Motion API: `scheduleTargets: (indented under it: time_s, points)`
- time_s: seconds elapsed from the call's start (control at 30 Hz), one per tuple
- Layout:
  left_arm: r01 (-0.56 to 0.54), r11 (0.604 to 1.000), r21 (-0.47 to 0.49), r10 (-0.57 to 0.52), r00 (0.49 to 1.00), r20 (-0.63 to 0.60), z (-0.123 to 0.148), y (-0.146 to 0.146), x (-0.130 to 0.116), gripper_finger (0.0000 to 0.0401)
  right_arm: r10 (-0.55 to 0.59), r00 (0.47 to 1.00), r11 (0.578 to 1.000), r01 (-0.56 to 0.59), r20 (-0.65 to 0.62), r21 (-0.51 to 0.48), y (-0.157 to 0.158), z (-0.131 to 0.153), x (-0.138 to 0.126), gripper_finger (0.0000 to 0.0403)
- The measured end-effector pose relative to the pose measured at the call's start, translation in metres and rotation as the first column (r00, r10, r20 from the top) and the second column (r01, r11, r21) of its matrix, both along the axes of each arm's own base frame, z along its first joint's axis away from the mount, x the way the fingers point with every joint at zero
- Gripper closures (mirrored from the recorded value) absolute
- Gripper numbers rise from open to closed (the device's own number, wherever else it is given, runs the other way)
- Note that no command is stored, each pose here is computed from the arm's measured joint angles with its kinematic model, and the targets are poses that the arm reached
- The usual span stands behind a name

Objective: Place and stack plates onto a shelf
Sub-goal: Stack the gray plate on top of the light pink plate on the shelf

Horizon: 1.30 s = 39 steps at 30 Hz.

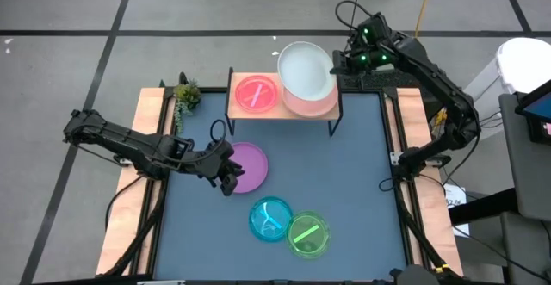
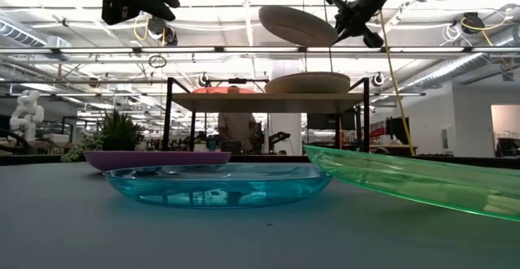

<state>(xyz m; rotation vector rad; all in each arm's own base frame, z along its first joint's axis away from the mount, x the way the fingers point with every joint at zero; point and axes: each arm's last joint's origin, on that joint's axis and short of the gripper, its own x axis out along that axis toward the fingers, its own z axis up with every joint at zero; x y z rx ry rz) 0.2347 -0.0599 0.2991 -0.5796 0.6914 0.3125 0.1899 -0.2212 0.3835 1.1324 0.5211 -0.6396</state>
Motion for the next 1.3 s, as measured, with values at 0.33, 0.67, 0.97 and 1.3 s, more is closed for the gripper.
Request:
scheduleTargets:
  time_s: [0.33, 0.67, 0.97, 1.3]
  points:
    - [0.009, 1.0, 0.015, -0.009, 1.0, -0.001, 0.0, 0.001, 0.0, 0.0297, 0.023, 0.995, 0.999, -0.02, -0.101, 0.031, 0.006, 0.001, -0.011, 0.0403]
    - [0.001, 1.0, 0.023, -0.001, 1.0, 0.001, 0.0, 0.001, 0.0, 0.0297, 0.045, 0.977, 0.999, -0.043, -0.208, 0.014, 0.001, -0.01, -0.011, 0.0403]
    - [-0.033, 0.999, 0.019, 0.033, 0.999, 0.009, 0.0, 0.001, 0.0, 0.0297, 0.081, 0.958, 0.996, -0.069, -0.275, 0.053, -0.021, -0.036, 0.004, 0.0403]
    - [-0.048, 0.999, 0.002, 0.048, 0.999, 0.011, 0.0, 0.001, 0.0, 0.0297, 0.12, 0.941, 0.991, -0.092, -0.316, 0.102, -0.034, -0.059, 0.014, 0.0401]
